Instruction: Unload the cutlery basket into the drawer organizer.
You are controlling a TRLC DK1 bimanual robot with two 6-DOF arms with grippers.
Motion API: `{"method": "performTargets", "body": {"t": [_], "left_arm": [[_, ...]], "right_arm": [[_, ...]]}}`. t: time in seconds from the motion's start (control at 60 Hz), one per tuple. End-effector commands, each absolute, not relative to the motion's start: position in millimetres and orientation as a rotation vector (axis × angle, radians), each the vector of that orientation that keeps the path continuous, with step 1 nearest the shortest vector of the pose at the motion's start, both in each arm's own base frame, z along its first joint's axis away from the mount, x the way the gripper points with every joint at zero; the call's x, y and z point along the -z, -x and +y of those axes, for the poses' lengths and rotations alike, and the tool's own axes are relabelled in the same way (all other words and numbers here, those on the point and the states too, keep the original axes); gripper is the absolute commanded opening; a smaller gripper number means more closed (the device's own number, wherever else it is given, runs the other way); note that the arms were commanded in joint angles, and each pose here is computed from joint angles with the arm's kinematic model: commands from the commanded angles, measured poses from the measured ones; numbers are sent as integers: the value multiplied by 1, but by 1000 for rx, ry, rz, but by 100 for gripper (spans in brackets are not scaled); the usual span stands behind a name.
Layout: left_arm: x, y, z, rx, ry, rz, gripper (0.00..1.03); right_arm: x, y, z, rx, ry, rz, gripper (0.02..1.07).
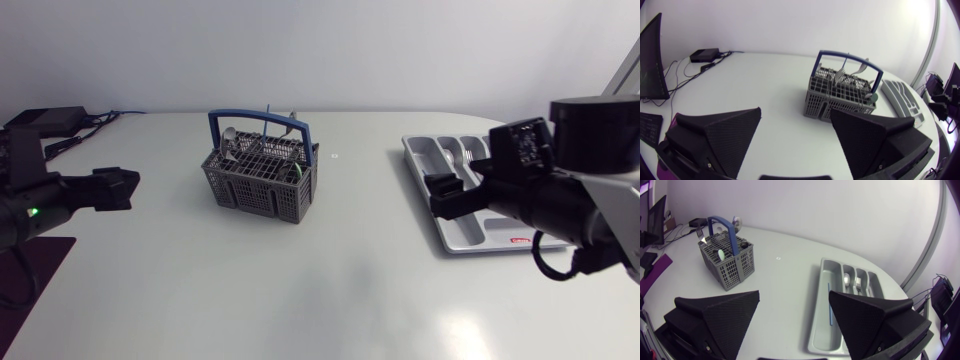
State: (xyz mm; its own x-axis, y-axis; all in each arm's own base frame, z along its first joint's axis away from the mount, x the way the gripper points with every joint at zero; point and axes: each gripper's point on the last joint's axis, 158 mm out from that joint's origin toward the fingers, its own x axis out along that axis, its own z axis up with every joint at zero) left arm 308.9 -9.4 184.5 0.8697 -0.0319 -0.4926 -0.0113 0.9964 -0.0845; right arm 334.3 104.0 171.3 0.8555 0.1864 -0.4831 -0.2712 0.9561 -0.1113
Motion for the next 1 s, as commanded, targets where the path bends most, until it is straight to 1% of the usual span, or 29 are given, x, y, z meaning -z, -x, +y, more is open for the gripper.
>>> {"method": "performTargets", "body": {"t": [0.0,0.1,0.217,0.333,0.4,0.617,0.683,0.85,0.917,0.983], "left_arm": [[-178,-319,-15,47,32,602,96],[-169,-327,-16,60,-2,668,97],[-165,-332,-28,124,3,695,97],[-159,-344,-31,143,7,726,96],[-155,-349,-30,151,-4,743,96],[-153,-363,-40,260,-4,729,94],[-154,-367,-41,285,-4,717,93],[-154,-377,-36,292,16,703,91],[-151,-378,-36,294,14,707,91],[-151,-378,-37,299,13,707,91]], "right_arm": [[-164,-344,123,-275,175,542,102],[-157,-347,151,-364,214,579,102],[-148,-346,180,-513,305,625,102],[-160,-357,205,-599,307,589,102],[-160,-364,219,-645,291,601,102],[-155,-393,258,-724,286,605,101],[-154,-400,270,-751,280,602,97],[-154,-422,298,-774,302,569,97],[-155,-432,308,-777,317,556,93],[-151,-442,315,-769,327,555,92]]}}
